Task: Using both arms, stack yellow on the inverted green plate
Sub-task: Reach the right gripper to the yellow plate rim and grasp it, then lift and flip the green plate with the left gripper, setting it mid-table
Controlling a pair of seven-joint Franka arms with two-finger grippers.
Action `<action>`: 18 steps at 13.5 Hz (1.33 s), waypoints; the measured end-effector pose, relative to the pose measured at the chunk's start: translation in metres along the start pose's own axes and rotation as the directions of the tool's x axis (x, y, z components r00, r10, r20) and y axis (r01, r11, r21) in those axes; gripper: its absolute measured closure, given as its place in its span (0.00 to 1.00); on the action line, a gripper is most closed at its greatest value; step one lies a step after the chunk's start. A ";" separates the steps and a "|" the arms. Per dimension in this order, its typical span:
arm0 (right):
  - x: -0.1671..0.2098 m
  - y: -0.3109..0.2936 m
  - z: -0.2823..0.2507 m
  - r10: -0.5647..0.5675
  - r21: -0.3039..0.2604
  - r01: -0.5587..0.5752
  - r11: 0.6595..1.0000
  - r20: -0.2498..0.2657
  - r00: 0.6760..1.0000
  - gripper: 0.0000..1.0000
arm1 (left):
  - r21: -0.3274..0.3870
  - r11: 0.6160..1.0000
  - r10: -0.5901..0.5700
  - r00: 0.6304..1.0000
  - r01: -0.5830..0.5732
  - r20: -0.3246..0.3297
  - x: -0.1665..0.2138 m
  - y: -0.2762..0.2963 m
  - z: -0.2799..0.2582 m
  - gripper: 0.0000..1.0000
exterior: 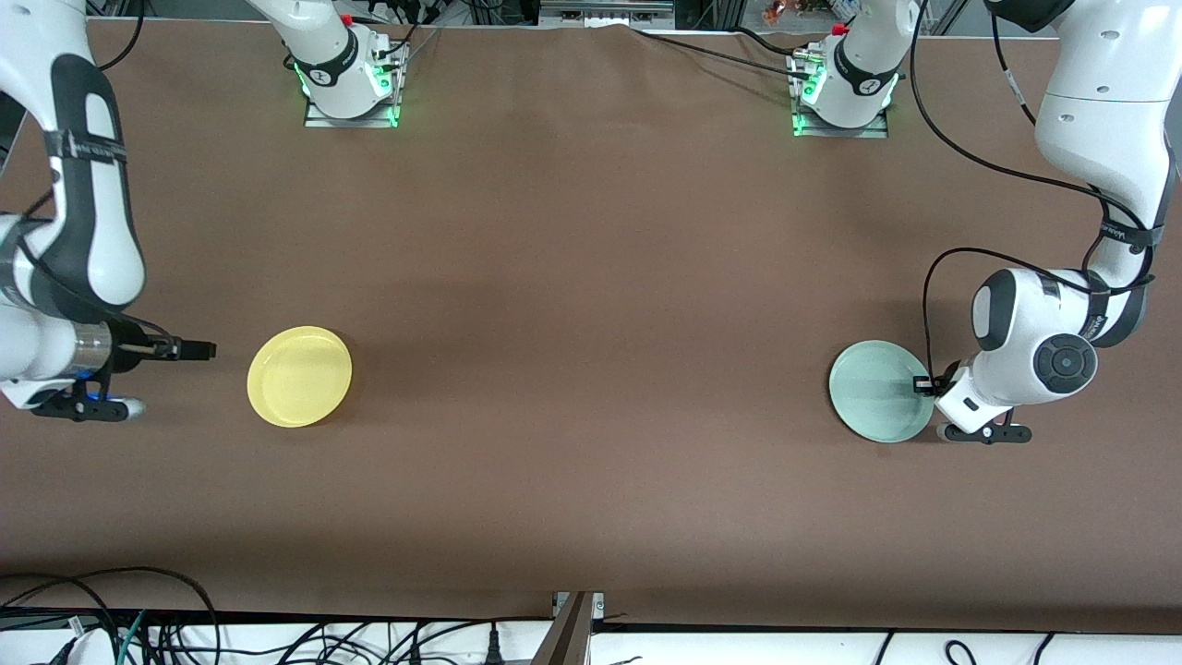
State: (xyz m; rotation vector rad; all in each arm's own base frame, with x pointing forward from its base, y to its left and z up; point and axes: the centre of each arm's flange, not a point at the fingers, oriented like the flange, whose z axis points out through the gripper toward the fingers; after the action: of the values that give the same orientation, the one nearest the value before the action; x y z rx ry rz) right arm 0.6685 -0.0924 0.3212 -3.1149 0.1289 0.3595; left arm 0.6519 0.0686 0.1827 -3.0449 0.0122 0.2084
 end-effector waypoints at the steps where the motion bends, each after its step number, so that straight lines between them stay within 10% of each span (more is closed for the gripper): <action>1: 0.004 0.001 0.017 0.001 -0.003 -0.001 1.000 -0.014 1.000 0.00 | 0.000 1.000 0.001 1.000 -0.001 0.000 0.000 0.001 0.000 0.82; 10: 0.004 -0.002 0.094 0.066 0.081 -0.059 0.995 -0.089 0.994 0.00 | -0.007 1.000 0.026 1.000 -0.026 0.007 0.004 0.017 -0.023 0.95; 18: -0.004 0.014 0.137 0.055 0.195 -0.041 0.980 -0.070 0.996 0.00 | 0.159 0.963 0.226 0.974 -0.219 -0.028 0.008 0.146 -0.225 0.97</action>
State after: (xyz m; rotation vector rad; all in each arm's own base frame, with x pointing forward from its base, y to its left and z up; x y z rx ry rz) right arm 0.6323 -0.1040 0.1883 -2.9368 0.2254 0.2151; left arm 0.6884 -0.0966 0.3906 -2.8871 0.3585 0.1449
